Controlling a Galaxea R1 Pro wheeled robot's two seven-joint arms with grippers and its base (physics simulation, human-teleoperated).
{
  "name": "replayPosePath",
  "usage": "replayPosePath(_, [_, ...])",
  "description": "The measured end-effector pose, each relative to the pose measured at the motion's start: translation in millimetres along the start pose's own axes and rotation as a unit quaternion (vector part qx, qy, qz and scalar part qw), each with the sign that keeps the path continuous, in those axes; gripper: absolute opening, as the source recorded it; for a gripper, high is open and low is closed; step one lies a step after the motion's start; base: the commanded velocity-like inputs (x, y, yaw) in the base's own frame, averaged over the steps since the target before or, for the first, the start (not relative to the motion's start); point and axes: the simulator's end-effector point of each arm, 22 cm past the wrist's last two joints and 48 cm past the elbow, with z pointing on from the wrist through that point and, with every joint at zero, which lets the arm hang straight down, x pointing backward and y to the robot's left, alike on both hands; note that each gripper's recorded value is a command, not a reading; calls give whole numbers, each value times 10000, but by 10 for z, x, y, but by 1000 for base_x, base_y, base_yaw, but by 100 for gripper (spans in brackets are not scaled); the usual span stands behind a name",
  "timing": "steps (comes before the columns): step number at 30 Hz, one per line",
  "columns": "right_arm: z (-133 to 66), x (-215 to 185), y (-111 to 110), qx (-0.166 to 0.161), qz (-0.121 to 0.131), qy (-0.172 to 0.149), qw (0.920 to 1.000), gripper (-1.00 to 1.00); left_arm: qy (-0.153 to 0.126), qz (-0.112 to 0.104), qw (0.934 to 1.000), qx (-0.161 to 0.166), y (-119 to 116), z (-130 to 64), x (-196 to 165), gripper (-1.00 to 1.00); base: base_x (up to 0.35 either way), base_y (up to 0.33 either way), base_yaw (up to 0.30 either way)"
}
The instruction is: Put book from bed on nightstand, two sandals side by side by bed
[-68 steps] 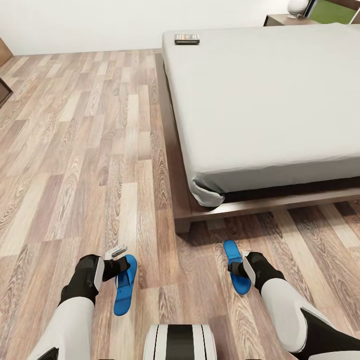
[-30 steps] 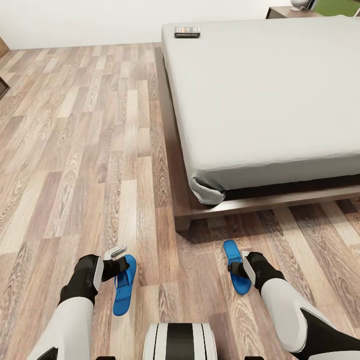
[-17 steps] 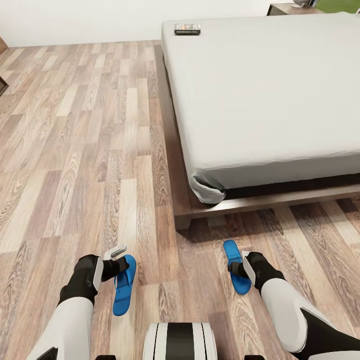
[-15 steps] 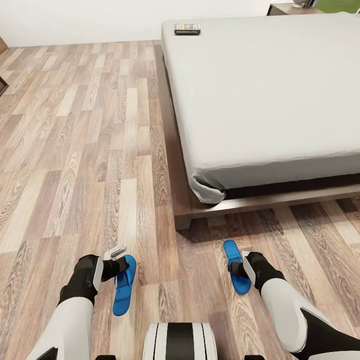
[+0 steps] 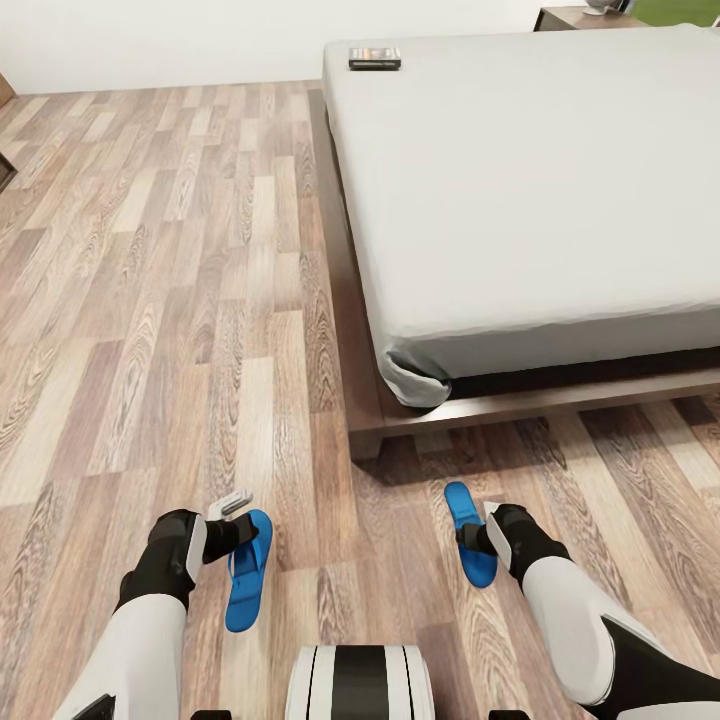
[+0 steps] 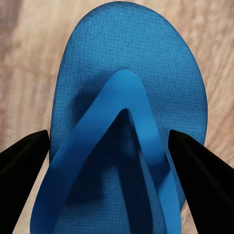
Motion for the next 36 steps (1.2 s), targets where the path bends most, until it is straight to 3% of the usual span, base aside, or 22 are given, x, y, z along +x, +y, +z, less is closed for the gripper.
replayPosePath(10, [0,-2,5,-4,0,-6,10000,100,11,8,10000,-4,-1,7,10,-100,0,0,0])
replayPosePath(18, [-117,-54,19,-64,28,-124,9999,100,-130,36,9999,52,-60,-136,-91,-100,0,0,0])
replayPosePath(25, [-233,-269,18,-121,122,-629,9979,100,-212,74,9997,59,-43,-251,-162,-100,0,0,0])
replayPosePath(31, [-344,-370,-10,-129,156,-846,9962,100,-263,78,9996,68,1,-346,-216,-100,0,0,0])
replayPosePath(35, [-417,-432,-133,-97,233,-953,9951,100,-320,99,9994,97,-24,-415,-255,-100,0,0,0])
replayPosePath(36, [-430,-445,-219,-93,356,-979,9945,100,-334,108,9993,109,-37,-428,-261,-100,0,0,0])
